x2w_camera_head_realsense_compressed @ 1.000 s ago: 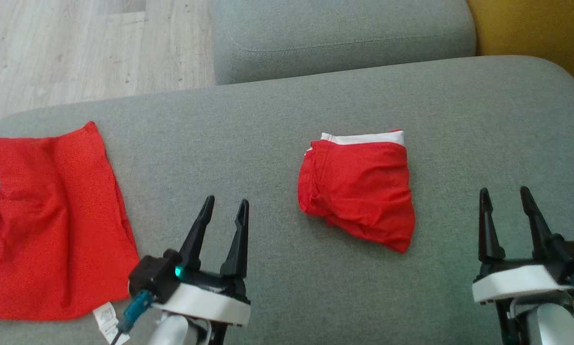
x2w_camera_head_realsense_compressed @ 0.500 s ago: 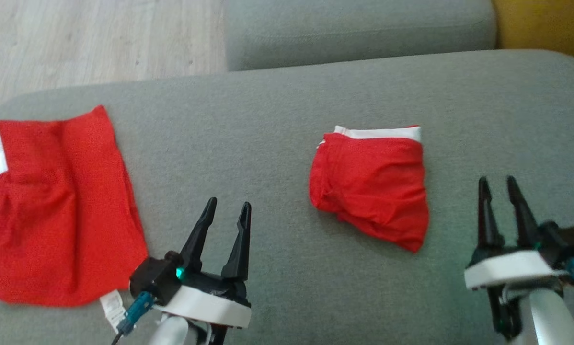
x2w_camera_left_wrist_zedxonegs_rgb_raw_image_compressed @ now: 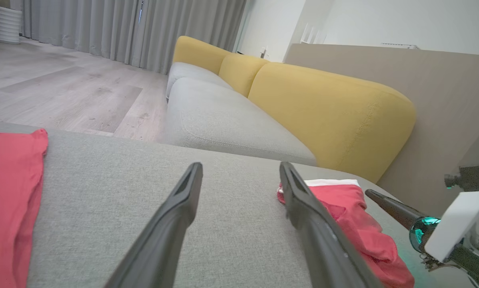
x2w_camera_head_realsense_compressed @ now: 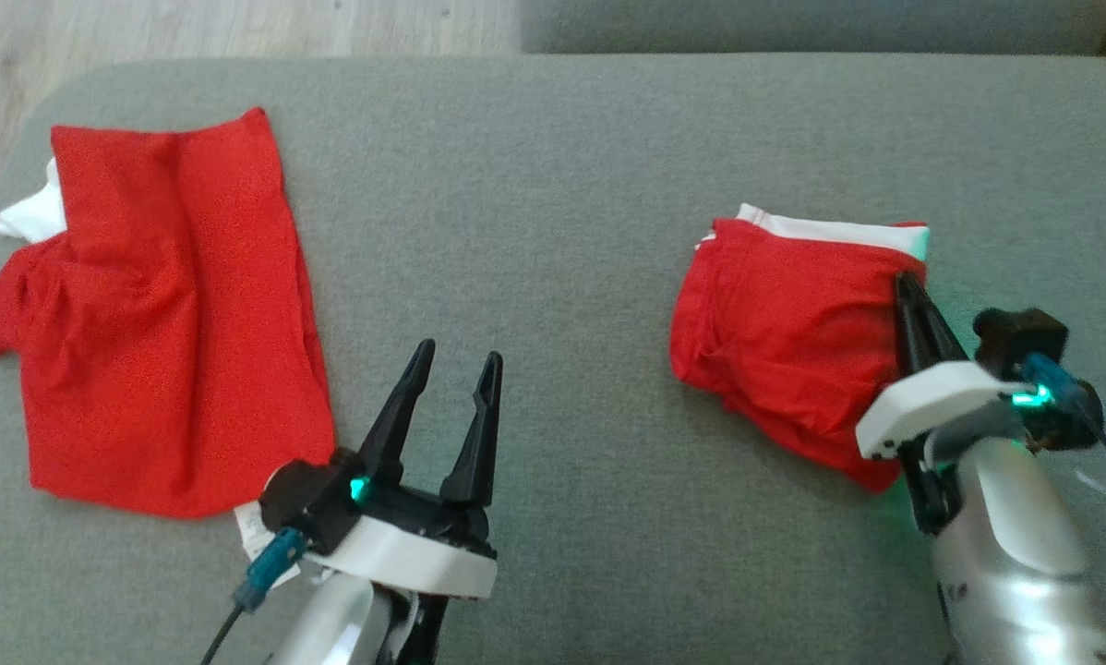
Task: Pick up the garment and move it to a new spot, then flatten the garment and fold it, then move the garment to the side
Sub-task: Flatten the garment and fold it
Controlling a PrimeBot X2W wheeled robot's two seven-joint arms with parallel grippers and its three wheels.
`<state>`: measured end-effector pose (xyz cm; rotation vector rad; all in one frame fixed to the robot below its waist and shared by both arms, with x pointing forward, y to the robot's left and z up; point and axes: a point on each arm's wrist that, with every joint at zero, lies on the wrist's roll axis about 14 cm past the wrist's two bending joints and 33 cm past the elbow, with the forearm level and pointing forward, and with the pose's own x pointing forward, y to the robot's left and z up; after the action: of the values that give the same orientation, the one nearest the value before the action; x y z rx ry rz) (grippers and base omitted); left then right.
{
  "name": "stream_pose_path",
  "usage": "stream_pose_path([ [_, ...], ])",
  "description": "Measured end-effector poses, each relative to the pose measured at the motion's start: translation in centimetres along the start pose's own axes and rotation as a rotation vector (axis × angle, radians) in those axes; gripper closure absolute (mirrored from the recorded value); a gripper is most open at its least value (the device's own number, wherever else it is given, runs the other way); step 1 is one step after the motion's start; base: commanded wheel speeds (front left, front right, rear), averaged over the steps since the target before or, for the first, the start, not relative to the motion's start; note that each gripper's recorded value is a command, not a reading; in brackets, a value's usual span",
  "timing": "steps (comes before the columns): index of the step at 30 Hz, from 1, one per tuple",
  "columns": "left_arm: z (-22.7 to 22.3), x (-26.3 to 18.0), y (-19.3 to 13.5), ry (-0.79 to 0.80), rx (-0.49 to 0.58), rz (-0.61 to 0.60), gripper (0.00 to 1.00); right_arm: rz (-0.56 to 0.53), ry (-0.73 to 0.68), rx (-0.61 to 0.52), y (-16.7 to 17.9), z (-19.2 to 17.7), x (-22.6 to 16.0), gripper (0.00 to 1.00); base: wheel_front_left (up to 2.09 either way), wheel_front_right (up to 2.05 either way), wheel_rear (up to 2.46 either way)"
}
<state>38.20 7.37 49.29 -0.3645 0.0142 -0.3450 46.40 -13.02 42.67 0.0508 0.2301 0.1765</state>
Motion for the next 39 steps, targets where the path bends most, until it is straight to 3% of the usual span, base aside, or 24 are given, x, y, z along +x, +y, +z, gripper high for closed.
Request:
stream_pose_path([
  [5,0.0,0.6,1.0,0.003,0.005,0.020,0.00,0.041,0.197,-0.029,1.3,-4.3,1.9,1.00,0.00,0.00,0.00],
  [10,0.2,0.6,1.1,-0.004,0.009,0.022,0.00,0.065,0.134,-0.035,2.1,-2.8,2.8,1.00,0.00,0.00,0.00],
  [16,0.8,0.3,1.1,-0.017,0.016,0.025,0.00,0.165,0.049,-0.035,5.5,0.3,3.9,1.00,0.00,0.00,0.00],
  [28,0.6,-0.4,1.8,-0.010,0.013,0.054,0.00,0.351,0.239,-0.123,10.6,-5.1,2.6,1.00,0.00,0.00,0.00],
  [34,0.9,-0.1,1.4,-0.020,0.009,0.039,0.00,0.357,0.212,-0.119,10.6,-4.4,2.1,1.00,0.00,0.00,0.00],
  [39,1.7,0.5,0.4,-0.046,0.011,0.008,0.00,0.272,0.077,-0.046,8.4,-0.2,2.6,1.00,0.00,0.00,0.00],
])
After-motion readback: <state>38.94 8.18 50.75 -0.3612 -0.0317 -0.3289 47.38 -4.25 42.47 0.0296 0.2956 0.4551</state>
